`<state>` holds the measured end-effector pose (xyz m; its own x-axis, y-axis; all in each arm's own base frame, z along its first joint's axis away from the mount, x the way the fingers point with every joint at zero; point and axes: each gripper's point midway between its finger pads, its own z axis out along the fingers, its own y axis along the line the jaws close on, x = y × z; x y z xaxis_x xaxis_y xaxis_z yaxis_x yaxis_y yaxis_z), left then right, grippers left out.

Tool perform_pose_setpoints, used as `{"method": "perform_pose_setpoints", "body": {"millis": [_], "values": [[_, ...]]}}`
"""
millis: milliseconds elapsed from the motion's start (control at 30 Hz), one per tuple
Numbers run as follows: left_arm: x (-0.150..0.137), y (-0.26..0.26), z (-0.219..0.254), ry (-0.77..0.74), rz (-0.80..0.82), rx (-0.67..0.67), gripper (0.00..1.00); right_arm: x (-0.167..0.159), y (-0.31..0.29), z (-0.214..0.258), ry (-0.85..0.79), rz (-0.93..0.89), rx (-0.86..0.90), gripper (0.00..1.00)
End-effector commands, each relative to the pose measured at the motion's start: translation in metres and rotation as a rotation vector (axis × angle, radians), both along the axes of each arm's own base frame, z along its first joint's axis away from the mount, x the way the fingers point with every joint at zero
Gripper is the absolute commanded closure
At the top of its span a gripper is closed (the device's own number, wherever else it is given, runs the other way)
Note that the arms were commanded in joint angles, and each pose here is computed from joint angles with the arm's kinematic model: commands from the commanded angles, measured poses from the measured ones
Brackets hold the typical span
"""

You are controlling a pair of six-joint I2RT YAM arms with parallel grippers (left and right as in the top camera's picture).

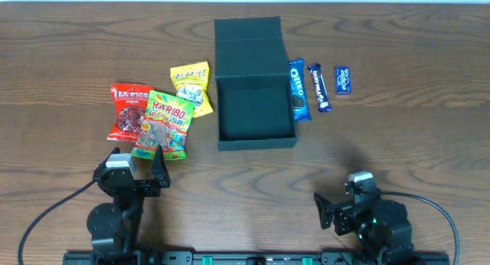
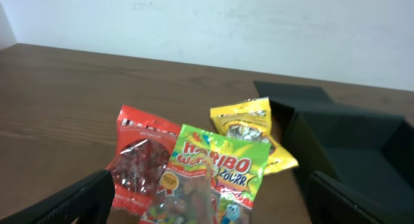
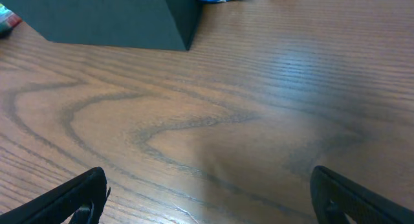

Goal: Pack container
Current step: 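Reach the left gripper down to the green Haribo bag and grasp it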

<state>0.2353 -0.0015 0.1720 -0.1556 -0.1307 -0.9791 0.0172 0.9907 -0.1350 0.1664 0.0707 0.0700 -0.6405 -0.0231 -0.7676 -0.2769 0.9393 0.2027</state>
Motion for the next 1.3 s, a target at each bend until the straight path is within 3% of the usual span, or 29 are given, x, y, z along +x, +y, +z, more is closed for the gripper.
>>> {"method": "perform_pose_setpoints", "body": {"millis": [0, 200, 433, 767, 967, 1267], "values": [[0.001, -0.003, 0.035, -0.057, -0.015, -0.019, 0.05, -0.001, 0.003, -0.001, -0.001, 0.010, 0.009, 0.01], [0.024, -0.005, 0.061, -0.001, -0.043, 0.009, 0.05, -0.001, 0.003, -0.001, -0.001, 0.010, 0.009, 0.01], [0.083, 0.000, 0.072, 0.214, -0.048, 0.007, 0.05, -0.001, 0.003, -0.001, -0.001, 0.010, 0.009, 0.01], [0.154, 0.005, 0.010, 0.553, -0.106, 0.086, 0.05, -0.001, 0.003, -0.001, -0.001, 0.010, 0.010, 0.01], [0.162, 0.004, -0.042, 0.687, -0.110, 0.041, 0.05, -0.001, 0.003, -0.001, -0.001, 0.010, 0.010, 0.01], [0.160, -0.011, -0.081, 0.795, -0.179, -0.051, 0.05, -0.001, 0.003, -0.001, -0.001, 0.010, 0.009, 0.01]]}}
